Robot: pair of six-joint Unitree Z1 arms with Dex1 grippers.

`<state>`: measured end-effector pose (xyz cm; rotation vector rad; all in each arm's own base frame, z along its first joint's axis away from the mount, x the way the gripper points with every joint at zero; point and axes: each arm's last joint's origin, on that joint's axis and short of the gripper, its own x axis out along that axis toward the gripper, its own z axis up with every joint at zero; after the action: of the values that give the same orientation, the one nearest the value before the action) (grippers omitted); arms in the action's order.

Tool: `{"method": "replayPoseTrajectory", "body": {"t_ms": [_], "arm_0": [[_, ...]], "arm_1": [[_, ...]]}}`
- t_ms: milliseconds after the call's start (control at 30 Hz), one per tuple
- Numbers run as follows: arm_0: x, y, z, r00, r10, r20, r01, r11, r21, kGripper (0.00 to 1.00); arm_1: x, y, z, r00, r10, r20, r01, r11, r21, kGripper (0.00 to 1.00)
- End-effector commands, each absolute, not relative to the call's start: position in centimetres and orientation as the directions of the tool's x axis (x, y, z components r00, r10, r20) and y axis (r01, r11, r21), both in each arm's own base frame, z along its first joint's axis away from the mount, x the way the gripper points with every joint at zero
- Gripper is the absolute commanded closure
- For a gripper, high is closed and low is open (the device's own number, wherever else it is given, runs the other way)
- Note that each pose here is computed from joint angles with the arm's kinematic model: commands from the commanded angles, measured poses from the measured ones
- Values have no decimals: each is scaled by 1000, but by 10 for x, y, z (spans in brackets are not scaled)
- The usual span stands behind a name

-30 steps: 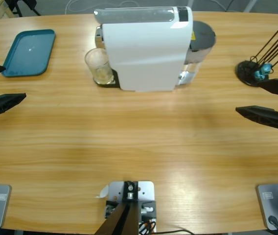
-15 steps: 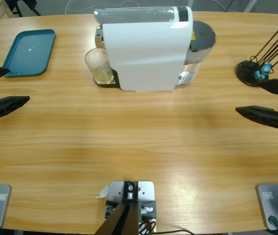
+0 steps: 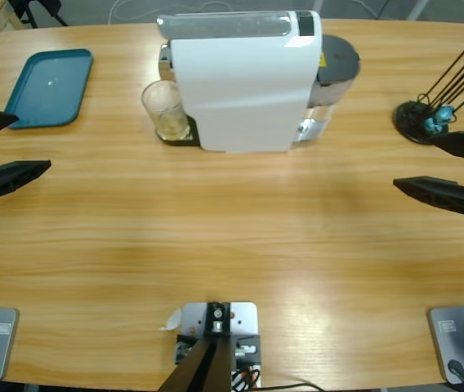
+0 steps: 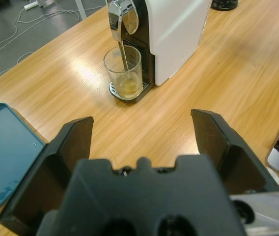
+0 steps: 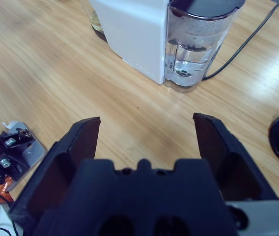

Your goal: Pour coffee

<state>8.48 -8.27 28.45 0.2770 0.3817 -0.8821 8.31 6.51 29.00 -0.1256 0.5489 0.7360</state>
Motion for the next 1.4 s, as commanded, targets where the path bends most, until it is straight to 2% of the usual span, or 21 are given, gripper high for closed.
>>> {"method": "replayPoseTrajectory", "body": {"t_ms": [33, 833, 1000, 1133, 1267, 1400], "arm_0": [[86, -84, 270, 546, -688, -479, 798, 600, 48, 138], [91, -89, 270, 535, -687, -491, 801, 598, 36, 133], [113, -109, 273, 532, -695, -484, 805, 593, 34, 116], [141, -133, 271, 526, -695, -491, 788, 615, -26, 42], [167, -156, 258, 505, -694, -513, 784, 618, -63, 13], [184, -170, 246, 510, -696, -505, 784, 618, -60, 13]], "arm_1": [[83, 65, 279, 584, 603, -544, -671, 736, 96, 179], [83, 66, 279, 582, 602, -546, -671, 735, 96, 179], [83, 66, 278, 580, 603, -547, -673, 734, 96, 179], [82, 65, 279, 580, 610, -540, -676, 730, 98, 179], [82, 65, 279, 580, 610, -541, -676, 730, 98, 179], [82, 65, 279, 578, 610, -542, -677, 729, 99, 179]]}}
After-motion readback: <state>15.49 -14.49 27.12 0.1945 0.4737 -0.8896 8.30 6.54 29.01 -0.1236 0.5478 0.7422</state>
